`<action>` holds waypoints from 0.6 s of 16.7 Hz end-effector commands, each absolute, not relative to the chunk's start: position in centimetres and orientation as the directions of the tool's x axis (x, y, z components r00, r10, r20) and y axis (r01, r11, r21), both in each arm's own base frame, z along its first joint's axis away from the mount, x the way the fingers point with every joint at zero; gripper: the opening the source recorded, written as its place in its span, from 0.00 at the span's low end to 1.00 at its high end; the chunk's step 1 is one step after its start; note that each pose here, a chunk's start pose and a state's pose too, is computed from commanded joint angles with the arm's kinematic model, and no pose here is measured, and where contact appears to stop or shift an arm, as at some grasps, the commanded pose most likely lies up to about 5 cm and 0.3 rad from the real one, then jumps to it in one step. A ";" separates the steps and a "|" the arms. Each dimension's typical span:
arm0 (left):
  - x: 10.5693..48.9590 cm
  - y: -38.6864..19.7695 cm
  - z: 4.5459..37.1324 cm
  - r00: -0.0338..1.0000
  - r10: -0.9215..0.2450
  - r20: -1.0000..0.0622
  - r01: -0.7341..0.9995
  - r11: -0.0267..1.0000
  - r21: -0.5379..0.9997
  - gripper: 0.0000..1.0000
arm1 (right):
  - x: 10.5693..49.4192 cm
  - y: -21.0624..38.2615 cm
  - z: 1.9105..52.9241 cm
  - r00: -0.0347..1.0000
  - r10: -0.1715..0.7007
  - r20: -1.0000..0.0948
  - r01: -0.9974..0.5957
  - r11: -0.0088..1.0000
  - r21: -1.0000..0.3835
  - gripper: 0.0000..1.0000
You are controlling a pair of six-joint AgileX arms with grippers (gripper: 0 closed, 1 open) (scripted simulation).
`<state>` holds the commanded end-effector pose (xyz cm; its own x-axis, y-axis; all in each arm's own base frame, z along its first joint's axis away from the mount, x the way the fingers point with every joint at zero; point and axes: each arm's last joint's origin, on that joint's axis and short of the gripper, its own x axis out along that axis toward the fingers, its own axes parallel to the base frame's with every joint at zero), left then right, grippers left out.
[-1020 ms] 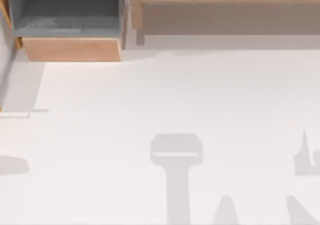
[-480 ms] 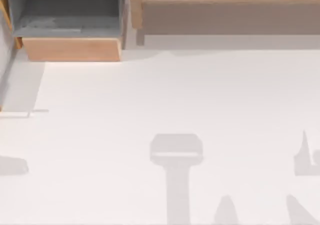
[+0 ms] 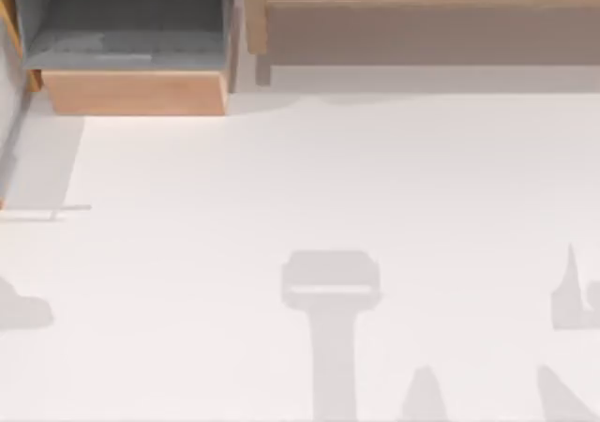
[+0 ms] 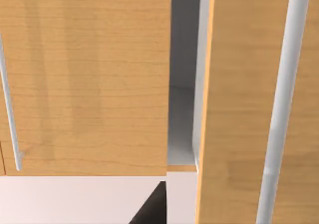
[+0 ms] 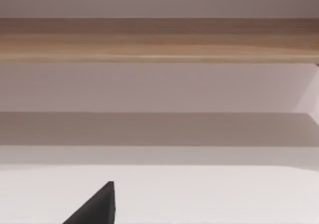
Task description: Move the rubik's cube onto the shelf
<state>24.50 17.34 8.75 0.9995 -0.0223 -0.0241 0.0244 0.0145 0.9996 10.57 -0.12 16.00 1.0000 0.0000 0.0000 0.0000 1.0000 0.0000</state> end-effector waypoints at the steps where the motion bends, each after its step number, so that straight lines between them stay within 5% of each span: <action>1: 24.5 17.3 8.8 0.999 -0.022 -0.024 0.024 0.014 1.000 1.00 | 10.6 -0.1 16.0 1.000 0.000 0.000 0.000 1.000 0.000 1.00; 10: 24.4 17.3 8.8 0.999 -0.024 -0.024 0.024 0.014 1.000 1.00 | 10.6 -0.1 16.0 1.000 0.000 0.000 0.000 1.000 0.000 1.00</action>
<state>24.45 17.30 8.76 0.9994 -0.0243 -0.0237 0.0240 0.0141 0.9996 10.57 -0.12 16.00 1.0000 0.0000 0.0000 0.0000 1.0000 0.0000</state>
